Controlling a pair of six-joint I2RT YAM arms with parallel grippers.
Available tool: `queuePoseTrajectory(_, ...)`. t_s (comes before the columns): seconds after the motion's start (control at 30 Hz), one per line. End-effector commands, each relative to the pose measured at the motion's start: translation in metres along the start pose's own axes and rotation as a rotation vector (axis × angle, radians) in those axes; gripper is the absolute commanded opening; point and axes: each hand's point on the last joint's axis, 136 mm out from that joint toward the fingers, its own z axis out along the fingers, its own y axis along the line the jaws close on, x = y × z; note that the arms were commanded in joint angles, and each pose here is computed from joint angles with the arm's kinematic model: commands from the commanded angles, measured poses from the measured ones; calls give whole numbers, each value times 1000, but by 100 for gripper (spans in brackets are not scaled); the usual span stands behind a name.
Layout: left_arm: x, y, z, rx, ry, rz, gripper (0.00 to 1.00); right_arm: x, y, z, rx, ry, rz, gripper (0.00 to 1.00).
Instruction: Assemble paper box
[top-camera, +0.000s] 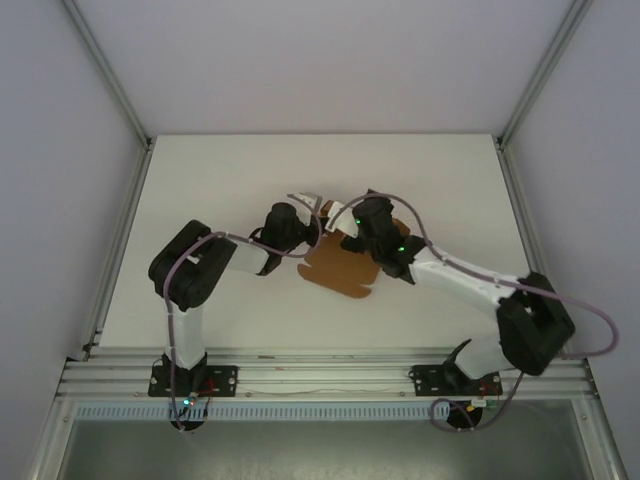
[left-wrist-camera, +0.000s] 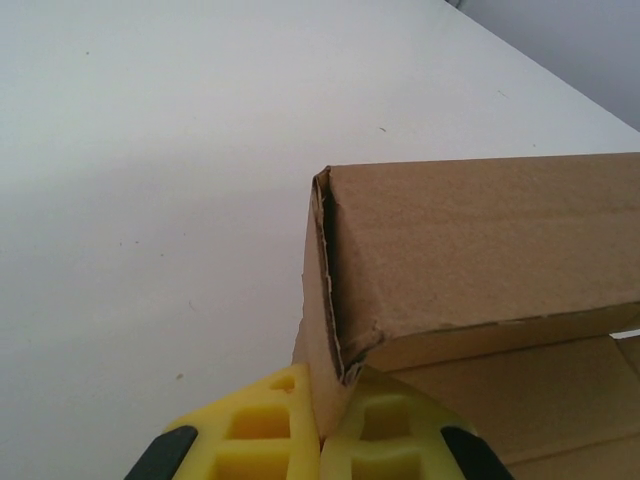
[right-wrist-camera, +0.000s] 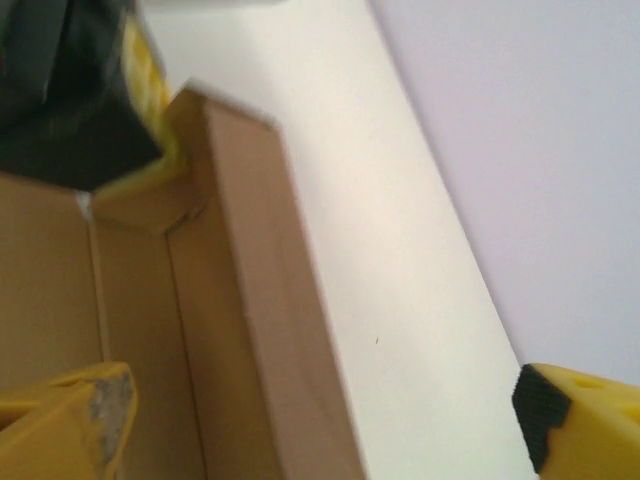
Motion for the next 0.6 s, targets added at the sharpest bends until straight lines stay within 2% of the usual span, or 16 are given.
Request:
queuePoseTrajectory(0.0, -13, -14, -13, 26, -32, 94, 4, -14, -5, -32, -101, -117, 246, 100)
queuePoseTrajectory(0.1, -4, -21, -23, 39, -4, 141, 4, -17, -20, -51, -180, -163, 480, 100)
queuePoseTrajectory(0.2, 6, -33, -32, 68, 14, 175, 4, -5, -27, -49, -222, -98, 638, 100)
queuePoseTrajectory(0.3, 21, -46, -38, 91, 40, 201, 4, 11, -17, -35, -308, 17, 698, 98)
queuePoseTrajectory(0.4, 39, -52, -39, 76, 82, 253, 4, 16, 4, -23, -485, 103, 732, 88)
queuePoseTrajectory(0.43, 43, -51, -38, 55, 93, 263, 0, 16, 13, -20, -539, 124, 724, 85)
queuePoseTrajectory(0.57, 47, -49, -37, 43, 96, 247, 0, 18, 40, -10, -677, 178, 703, 77)
